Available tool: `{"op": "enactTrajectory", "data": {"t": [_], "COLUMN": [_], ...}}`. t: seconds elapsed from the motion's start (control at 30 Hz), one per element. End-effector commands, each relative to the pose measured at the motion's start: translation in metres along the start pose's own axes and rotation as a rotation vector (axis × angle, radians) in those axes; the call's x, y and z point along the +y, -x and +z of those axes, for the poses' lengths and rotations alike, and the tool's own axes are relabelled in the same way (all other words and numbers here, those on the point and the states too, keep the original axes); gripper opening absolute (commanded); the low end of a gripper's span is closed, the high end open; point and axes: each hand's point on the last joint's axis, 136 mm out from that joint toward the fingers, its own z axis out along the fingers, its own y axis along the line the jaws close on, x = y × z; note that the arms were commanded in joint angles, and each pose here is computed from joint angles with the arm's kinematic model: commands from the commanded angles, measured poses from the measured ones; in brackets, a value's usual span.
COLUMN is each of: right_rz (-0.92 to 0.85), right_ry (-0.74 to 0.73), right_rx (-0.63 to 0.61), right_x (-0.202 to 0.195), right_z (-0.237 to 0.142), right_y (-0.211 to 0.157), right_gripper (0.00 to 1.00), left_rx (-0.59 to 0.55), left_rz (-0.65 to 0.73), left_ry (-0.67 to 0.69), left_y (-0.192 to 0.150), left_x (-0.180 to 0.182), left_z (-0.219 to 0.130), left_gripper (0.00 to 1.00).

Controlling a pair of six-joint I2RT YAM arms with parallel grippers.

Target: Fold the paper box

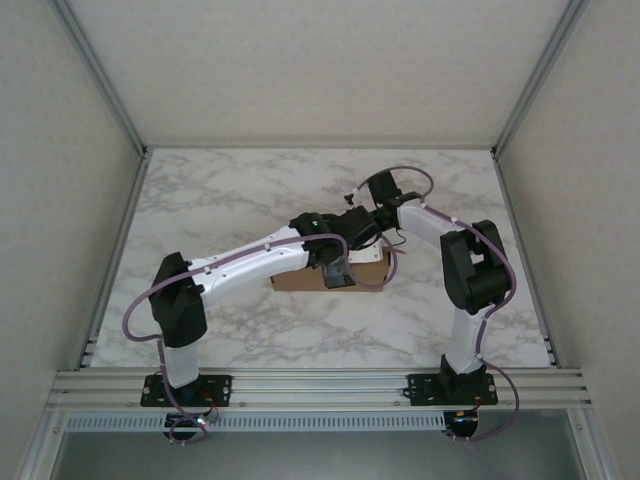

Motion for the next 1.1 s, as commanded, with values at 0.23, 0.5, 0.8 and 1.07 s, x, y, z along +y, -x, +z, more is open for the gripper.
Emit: {"op": "enactTrajectory", "data": {"t": [0.23,0.5,0.8,1.07], "right_rz": [-0.134,-0.276,-0.425,-0.71], "right_ry": [-0.168,-0.43,-0.314,-0.488], "right_rx": [-0.214,-0.612,-0.916,-0.606], "right_x": [0.025,0.046,0.099,0.091], "right_z": [-0.068,-0.174,-0.244,-0.233], "right_y": [0.032,0.05,0.015,-0.054], "right_gripper": [0.6,0.68,0.98,0.71], "left_rx": [-0.284,-0.585,-0.678,-0.693], "left_rz": [-0.16,-0.627,-0.921,-0.952], "left_ry": [0.255,0.62,0.543,0.473], "left_y": [0.021,-0.009,-0.071,-0.132], "left_x": [0.051,0.126,0.143,0.115], "left_z": [-0.091,-0.187,-0.192,-0.194], "left_gripper": [1.0,1.0,1.0,0.96]}}
